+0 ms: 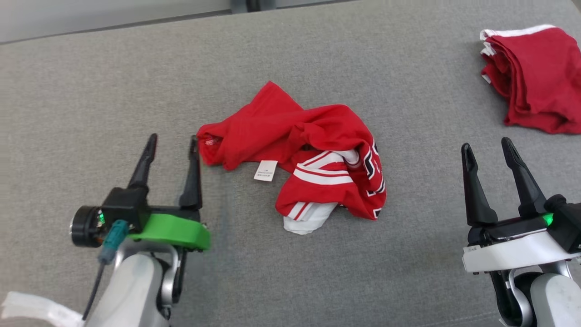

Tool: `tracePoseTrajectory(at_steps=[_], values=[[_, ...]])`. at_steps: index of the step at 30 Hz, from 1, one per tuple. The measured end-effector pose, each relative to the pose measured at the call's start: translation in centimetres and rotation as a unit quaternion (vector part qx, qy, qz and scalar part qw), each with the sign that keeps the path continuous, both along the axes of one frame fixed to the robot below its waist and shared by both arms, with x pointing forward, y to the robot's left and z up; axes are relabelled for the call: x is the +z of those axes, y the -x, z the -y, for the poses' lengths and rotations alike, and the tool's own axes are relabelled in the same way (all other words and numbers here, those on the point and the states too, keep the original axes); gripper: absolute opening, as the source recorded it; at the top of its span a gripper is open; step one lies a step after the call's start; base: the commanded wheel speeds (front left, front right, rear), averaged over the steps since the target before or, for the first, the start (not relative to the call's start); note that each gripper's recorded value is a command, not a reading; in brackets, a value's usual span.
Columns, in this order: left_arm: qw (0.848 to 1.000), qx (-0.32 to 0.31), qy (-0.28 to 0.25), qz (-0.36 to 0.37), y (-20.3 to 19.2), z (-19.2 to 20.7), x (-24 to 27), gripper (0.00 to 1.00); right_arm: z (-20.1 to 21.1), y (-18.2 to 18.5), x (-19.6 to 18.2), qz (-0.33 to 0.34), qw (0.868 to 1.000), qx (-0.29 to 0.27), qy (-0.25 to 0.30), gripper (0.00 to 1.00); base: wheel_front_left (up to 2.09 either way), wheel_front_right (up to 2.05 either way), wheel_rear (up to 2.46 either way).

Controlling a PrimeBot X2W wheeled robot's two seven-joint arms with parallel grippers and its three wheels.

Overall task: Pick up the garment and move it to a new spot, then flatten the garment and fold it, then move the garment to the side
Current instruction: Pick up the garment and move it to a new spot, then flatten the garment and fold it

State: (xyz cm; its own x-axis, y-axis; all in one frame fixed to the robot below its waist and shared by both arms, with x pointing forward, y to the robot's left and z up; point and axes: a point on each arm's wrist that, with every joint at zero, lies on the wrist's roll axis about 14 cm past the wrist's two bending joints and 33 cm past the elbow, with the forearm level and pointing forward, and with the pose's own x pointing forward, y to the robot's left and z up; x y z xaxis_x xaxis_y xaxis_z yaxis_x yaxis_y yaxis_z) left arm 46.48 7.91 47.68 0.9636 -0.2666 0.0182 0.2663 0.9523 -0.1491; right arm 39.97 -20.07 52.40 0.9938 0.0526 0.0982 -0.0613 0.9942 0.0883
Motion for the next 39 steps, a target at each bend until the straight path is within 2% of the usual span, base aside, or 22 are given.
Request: tracePoseTrajectory(at_steps=[3,8,22,39], values=[[0.998,0.063,-0.010,0.012,1.3,-4.8,1.2,1.00,-0.9,0.5,0.3,-0.002,1.000,0.014,-0.002,1.00,0.00,0.00,0.00],[0.996,0.084,-0.022,0.015,3.8,-7.4,1.8,1.00,-1.7,1.5,0.5,-0.006,1.000,0.025,-0.006,1.00,0.00,0.00,0.00],[0.997,0.074,-0.033,0.013,8.4,-7.1,2.0,1.00,-2.5,5.3,0.4,-0.020,0.999,0.030,-0.016,1.00,0.00,0.00,0.00],[0.997,0.076,-0.030,0.011,8.7,-7.2,1.9,1.00,-3.2,5.4,0.7,-0.016,0.999,0.039,-0.019,1.00,0.00,0.00,0.00]])
